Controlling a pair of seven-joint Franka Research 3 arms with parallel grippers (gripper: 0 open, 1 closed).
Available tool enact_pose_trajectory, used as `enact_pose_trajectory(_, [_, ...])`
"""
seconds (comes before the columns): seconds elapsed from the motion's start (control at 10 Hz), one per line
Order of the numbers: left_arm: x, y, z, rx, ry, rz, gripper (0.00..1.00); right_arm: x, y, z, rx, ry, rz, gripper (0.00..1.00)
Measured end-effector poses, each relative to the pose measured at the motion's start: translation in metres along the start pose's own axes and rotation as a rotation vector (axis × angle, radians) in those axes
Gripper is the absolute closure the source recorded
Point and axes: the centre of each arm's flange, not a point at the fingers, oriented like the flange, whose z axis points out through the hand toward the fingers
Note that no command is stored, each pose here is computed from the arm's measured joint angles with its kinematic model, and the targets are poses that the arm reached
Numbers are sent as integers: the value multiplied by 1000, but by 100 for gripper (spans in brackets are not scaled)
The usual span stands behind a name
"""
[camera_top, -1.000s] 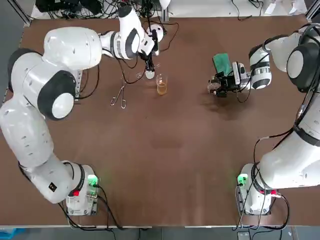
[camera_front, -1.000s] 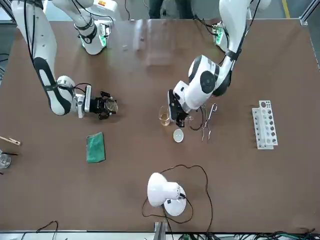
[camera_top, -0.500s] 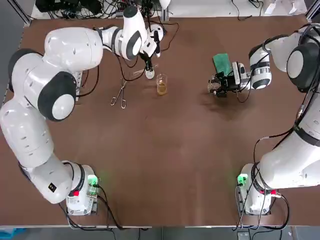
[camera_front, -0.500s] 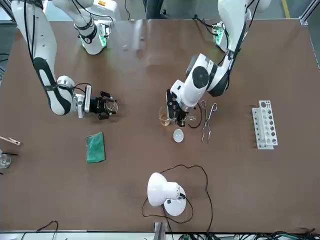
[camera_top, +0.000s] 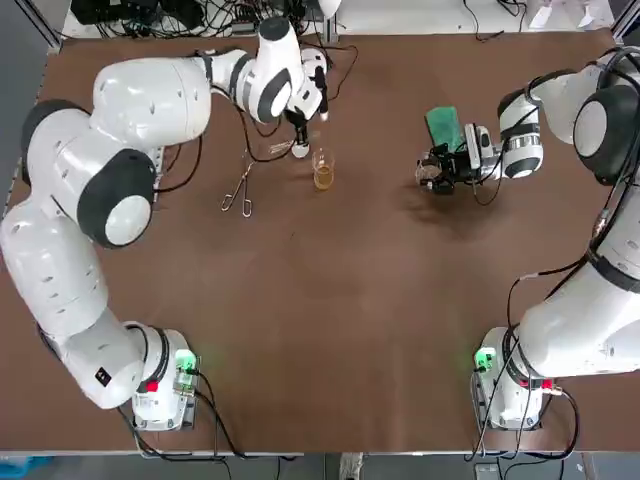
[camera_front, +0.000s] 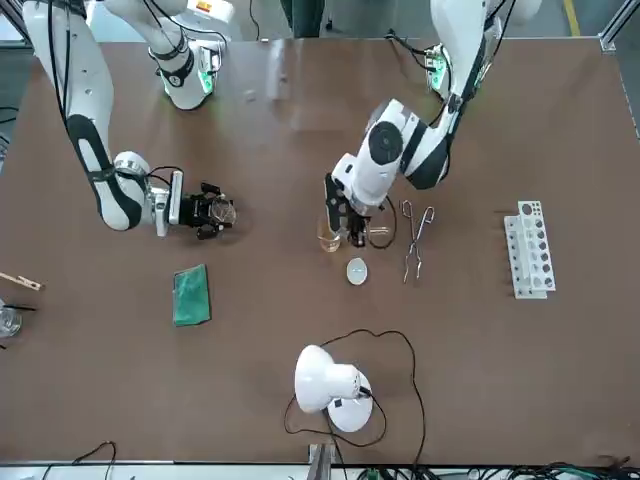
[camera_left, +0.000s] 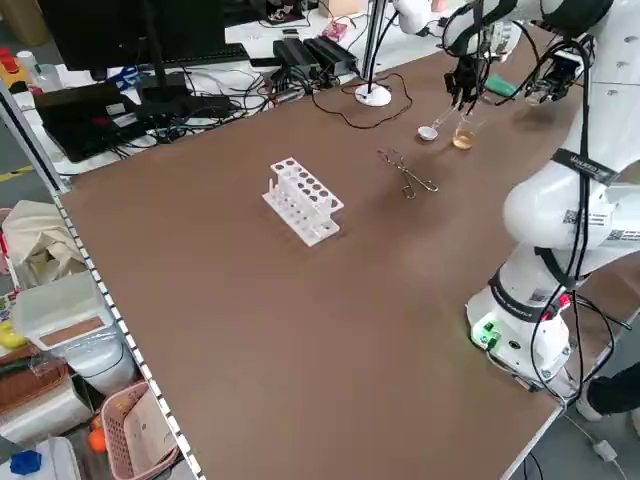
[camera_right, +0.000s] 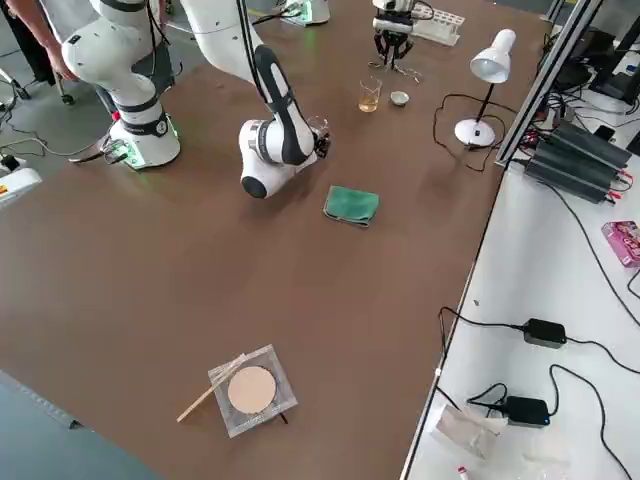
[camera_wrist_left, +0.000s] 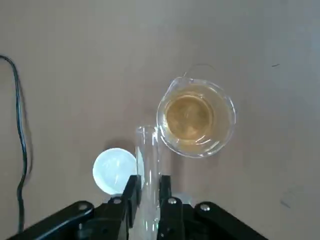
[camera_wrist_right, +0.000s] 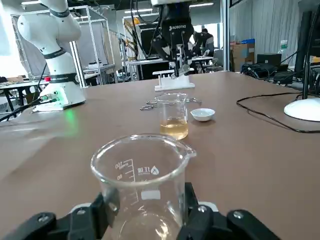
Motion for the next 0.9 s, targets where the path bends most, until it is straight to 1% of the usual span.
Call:
enact_pose_trajectory(0.3, [5, 5, 1, 26, -43, 27, 78, 0, 0, 0, 0, 0, 0, 41])
enact_pose_trajectory(0.4, [7, 6, 2, 34, -59, 16, 78, 0, 0, 0, -1, 0, 0, 41])
enact_pose_trajectory(0.7, [14, 19, 5, 18, -87, 1, 78, 0, 0, 0, -2, 0, 0, 41])
enact_pose_trajectory(0.9, [16, 22, 7, 64, -128, 8, 78, 0, 0, 0, -2, 0, 1, 41])
